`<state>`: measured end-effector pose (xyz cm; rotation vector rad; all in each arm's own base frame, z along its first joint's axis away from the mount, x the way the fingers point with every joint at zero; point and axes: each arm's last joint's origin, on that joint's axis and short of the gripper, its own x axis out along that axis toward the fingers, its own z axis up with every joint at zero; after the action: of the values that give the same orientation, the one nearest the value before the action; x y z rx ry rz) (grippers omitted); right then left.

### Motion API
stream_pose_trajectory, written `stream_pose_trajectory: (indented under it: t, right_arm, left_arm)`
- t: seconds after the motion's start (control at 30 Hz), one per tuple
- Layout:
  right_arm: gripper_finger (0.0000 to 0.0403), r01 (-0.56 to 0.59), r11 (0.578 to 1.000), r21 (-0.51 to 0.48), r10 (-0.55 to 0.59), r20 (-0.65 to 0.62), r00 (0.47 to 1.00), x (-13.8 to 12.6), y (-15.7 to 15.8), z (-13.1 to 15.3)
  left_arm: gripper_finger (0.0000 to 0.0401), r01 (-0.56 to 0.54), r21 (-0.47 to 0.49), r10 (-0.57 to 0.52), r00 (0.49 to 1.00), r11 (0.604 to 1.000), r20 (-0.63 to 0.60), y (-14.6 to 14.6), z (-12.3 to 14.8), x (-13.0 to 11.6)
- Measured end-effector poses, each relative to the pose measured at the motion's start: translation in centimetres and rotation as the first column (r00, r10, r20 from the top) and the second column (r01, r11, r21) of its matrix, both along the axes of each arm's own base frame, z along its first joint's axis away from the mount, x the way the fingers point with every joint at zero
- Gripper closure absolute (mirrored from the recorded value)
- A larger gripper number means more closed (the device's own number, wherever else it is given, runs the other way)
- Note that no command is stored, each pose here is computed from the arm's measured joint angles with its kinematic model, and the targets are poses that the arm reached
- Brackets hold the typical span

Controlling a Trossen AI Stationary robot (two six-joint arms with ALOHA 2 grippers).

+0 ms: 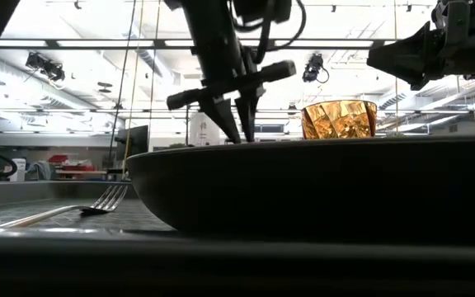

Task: Pick and place plate/cup/fork/spoon on tray
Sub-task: Put the yellow spoon on the black tray, on the left side of the orange fork

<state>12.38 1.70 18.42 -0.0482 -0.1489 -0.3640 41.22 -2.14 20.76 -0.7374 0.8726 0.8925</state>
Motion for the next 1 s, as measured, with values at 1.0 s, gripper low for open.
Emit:
stream_pose_trajectory:
  t: [1.0]
  right_arm:
    - [0.0266,0.0,1.0,0.0,0.0,0.001,1.0,0.0,0.0,0.0]
  left_arm:
    - [0.0229,0.546,-0.031,-0.544,0.825,0.837,-0.152,7.7,-3.1,1.0]
